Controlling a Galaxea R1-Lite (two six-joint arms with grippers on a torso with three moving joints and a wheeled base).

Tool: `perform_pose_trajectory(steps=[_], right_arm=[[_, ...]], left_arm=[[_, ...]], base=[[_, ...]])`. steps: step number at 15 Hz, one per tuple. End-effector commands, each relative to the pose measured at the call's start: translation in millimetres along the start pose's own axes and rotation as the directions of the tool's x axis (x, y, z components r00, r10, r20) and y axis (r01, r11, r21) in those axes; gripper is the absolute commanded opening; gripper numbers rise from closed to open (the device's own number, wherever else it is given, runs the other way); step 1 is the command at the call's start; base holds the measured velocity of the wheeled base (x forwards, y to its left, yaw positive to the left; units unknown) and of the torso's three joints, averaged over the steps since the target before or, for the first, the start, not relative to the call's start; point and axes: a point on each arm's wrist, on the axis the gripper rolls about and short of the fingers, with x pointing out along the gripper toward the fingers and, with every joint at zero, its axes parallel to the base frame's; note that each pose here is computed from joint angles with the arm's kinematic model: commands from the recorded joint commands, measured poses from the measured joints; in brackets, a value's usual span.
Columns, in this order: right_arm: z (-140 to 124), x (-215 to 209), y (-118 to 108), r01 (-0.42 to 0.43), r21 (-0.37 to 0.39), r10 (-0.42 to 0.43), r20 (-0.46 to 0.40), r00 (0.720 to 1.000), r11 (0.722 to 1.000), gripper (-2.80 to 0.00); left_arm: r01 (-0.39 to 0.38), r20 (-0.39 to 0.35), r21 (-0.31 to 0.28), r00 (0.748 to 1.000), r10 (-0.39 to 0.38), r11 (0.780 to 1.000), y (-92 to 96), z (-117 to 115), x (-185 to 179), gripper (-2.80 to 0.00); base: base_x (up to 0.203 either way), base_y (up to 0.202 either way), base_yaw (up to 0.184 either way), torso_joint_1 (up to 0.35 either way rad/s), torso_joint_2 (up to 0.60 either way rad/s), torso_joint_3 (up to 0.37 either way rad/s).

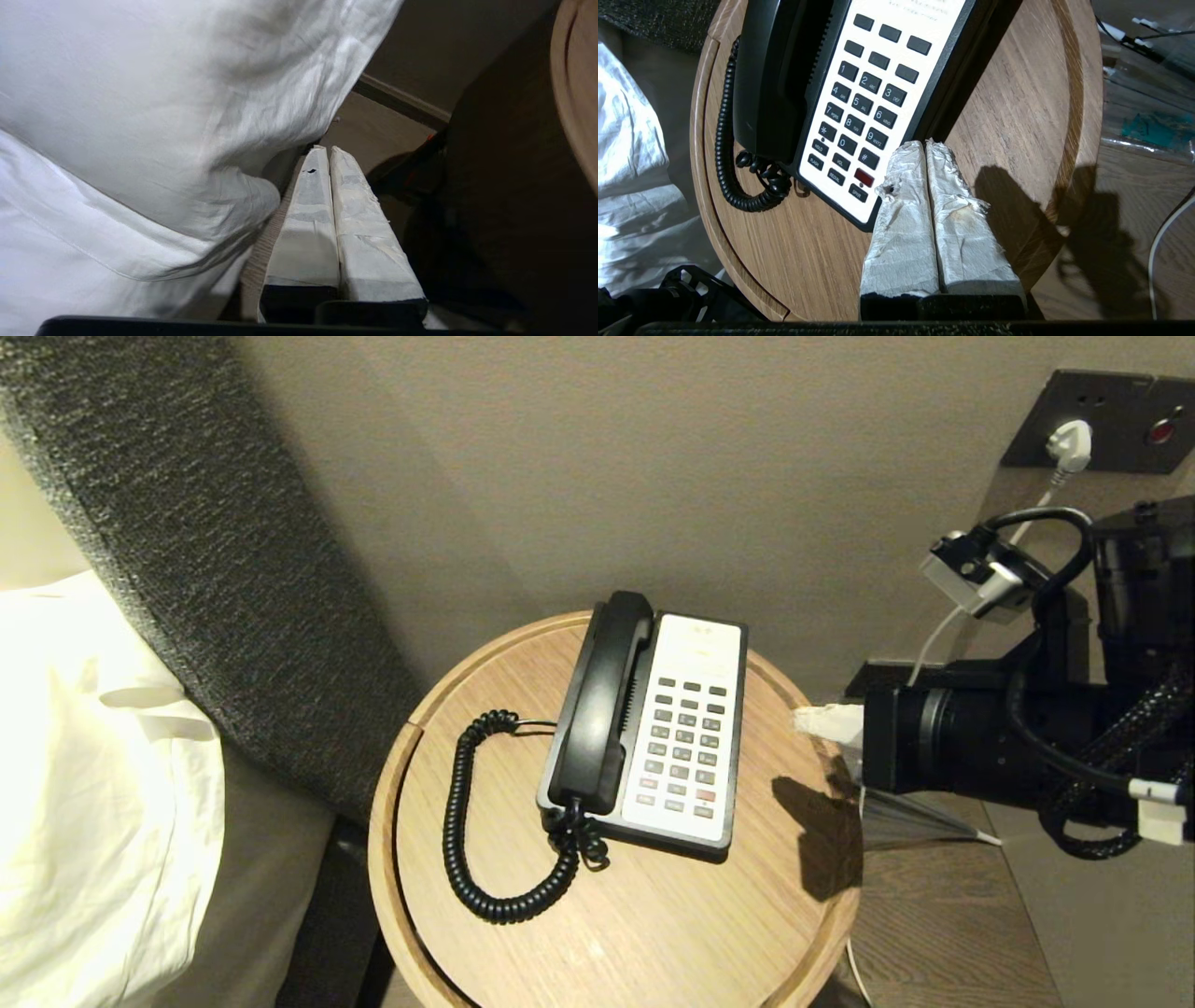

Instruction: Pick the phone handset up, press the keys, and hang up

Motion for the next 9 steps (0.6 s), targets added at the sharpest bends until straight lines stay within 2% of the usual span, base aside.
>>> perform_pose_trajectory(steps=[1,2,6,8,9], right_arm=[[1.4,-5.4,-0.2,-0.005,0.004,0.005,0.015,1.000,1.000,-2.80],[1.7,-7.3,-0.3,-0.007,0.003,0.007,0.019,1.000,1.000,-2.80],[2.2,-10.7,-0.6,-0.011,0.006,0.011,0.028,1.000,1.000,-2.80],[1.9,-12.7,-1.0,-0.012,0.008,0.011,0.030,0.999,1.000,-2.80],[2.5,-14.6,-1.4,-0.012,0.009,0.012,0.035,0.999,1.000,-2.80]], left_arm=[[0.041,0.066,0.092,0.997,-0.047,0.995,7.3,-23.8,-4.4,-2.80],[0.085,0.043,0.158,0.995,-0.092,0.984,7.5,-31.8,-0.5,-2.80],[0.156,0.016,0.229,0.986,-0.164,0.961,6.0,-35.3,2.1,-2.80],[0.216,0.046,0.340,0.968,-0.246,0.915,4.1,-39.7,8.0,-2.80],[0.230,0.109,0.366,0.952,-0.287,0.902,2.3,-37.6,10.2,-2.80]], base=[[0.000,0.000,0.000,0.000,0.00,0.000],[0.000,0.000,0.000,0.000,0.00,0.000],[0.000,0.000,0.000,0.000,0.00,0.000],[0.000,0.000,0.000,0.000,0.00,0.000],[0.000,0.000,0.000,0.000,0.00,0.000]])
